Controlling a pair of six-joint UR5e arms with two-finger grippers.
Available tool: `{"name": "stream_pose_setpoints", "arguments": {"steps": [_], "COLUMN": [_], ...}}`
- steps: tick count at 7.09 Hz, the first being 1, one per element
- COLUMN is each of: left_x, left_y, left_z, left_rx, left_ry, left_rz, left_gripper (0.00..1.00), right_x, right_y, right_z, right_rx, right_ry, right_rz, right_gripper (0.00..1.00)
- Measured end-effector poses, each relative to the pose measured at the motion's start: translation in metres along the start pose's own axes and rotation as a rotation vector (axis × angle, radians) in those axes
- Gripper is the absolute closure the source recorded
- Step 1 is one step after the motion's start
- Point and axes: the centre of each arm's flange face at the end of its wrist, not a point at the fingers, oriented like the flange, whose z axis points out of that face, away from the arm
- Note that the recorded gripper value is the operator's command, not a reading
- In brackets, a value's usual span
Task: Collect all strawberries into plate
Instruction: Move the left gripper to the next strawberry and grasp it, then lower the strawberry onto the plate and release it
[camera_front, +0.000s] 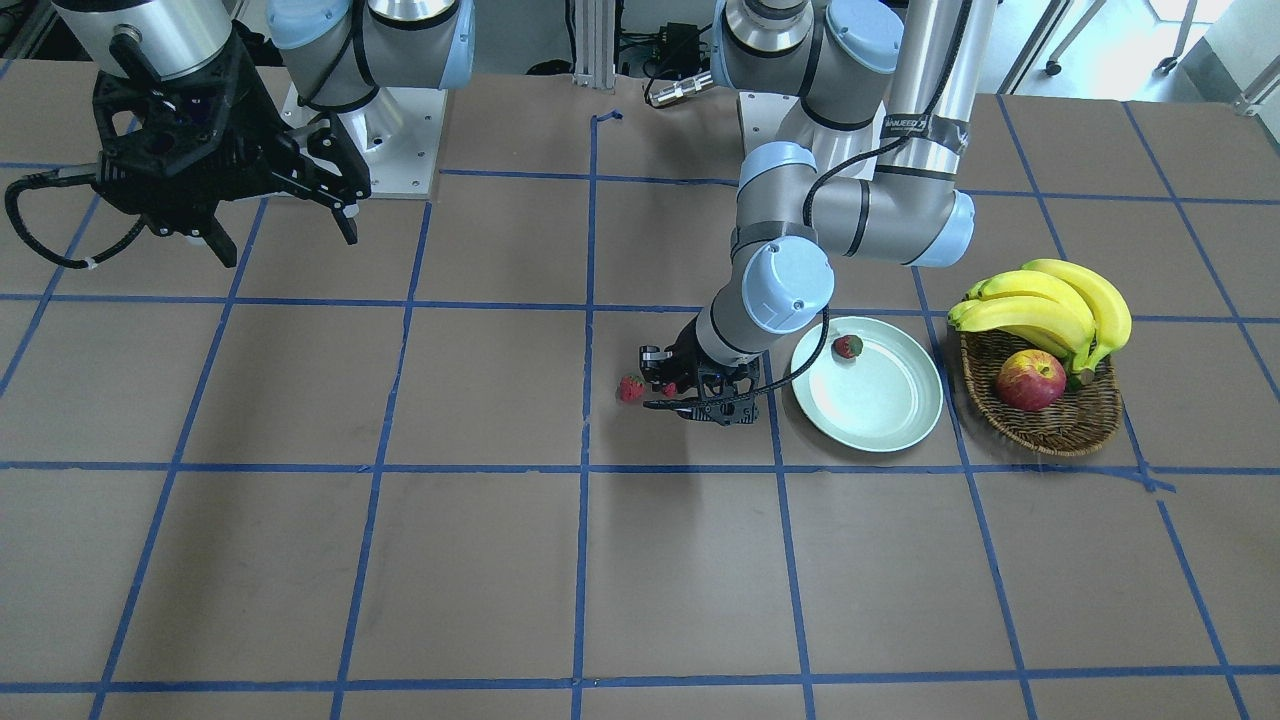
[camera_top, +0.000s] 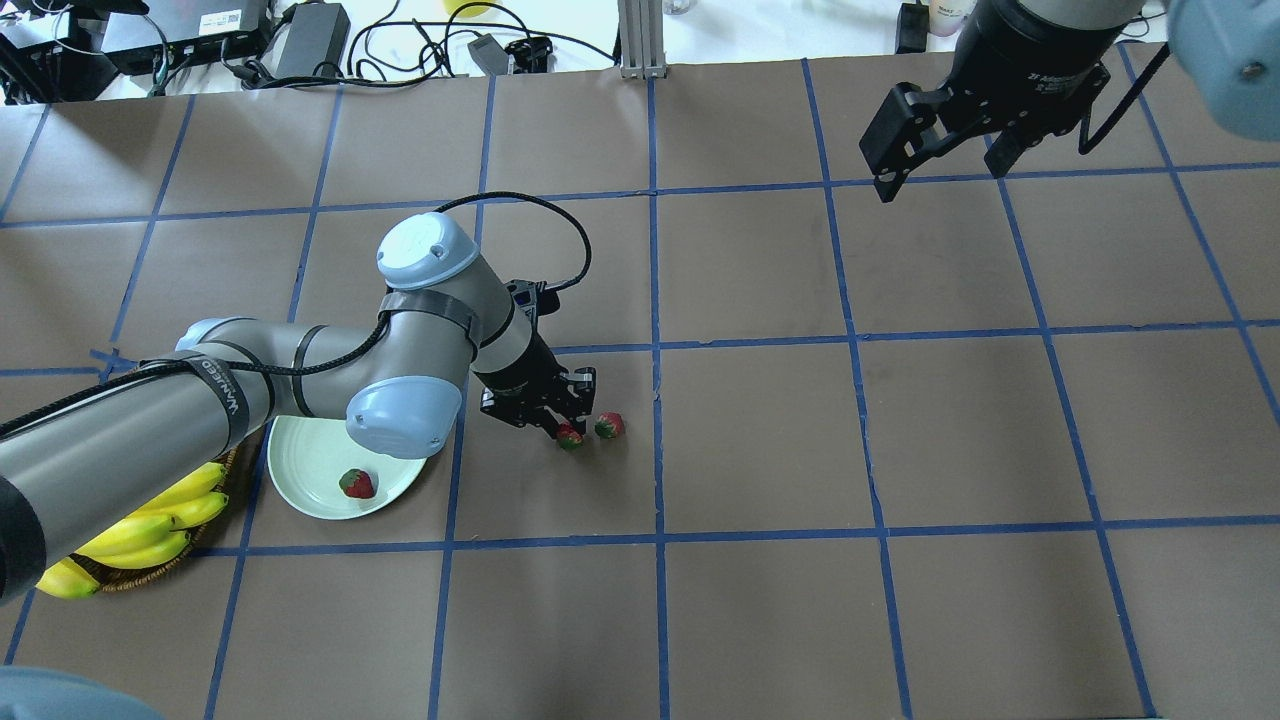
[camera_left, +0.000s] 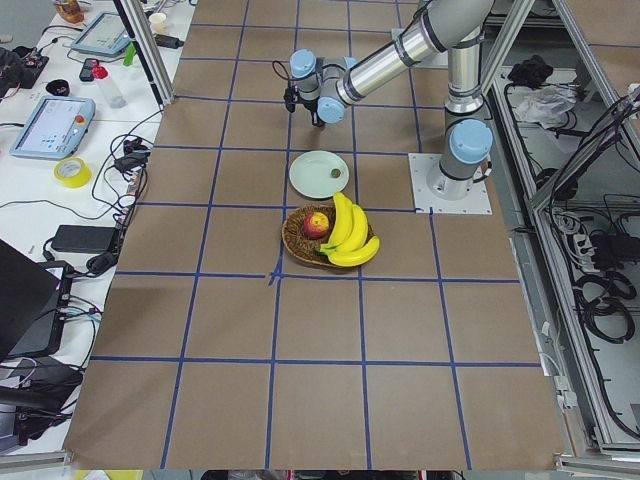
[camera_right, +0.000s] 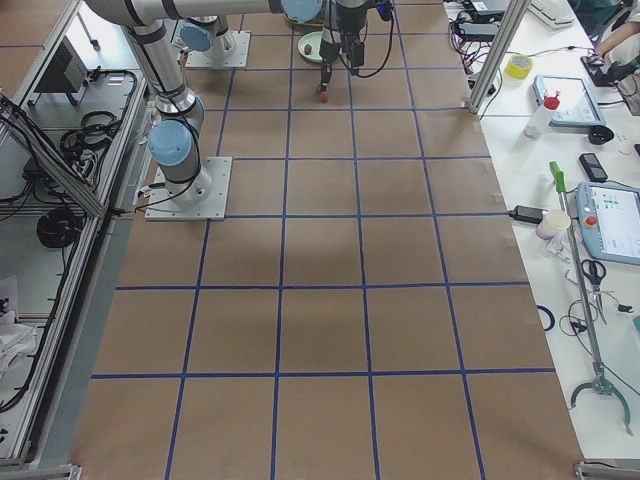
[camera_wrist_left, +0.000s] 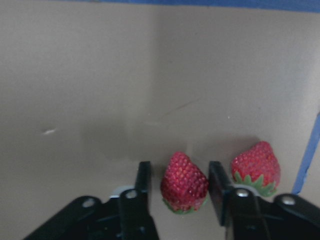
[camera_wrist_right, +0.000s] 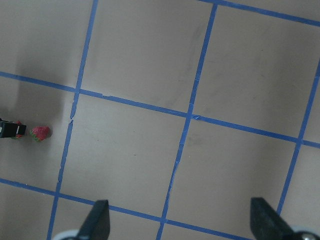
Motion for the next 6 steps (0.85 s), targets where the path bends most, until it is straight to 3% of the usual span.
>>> {"name": "stream_pose_setpoints", "arguments": {"steps": [3, 6], "left_x": [-0.001, -0.064], "left_y": [-0.010, -0.047], "left_z": [-0.026, -0.110], "left_rx": [0.022, -0.014], "left_ry": [0.003, -0.163], "left_rz": [-0.010, -0.034], "left_gripper": [1.00, 1.00], "right_x": [0.000, 0.000], "right_y": [0.000, 0.000], "right_z": [0.001, 0.001], "right_rx": [-0.001, -0.001], "right_ry": [0.000, 0.000], "right_rz": [0.002, 0.002], "right_gripper": [0.00, 0.00]}}
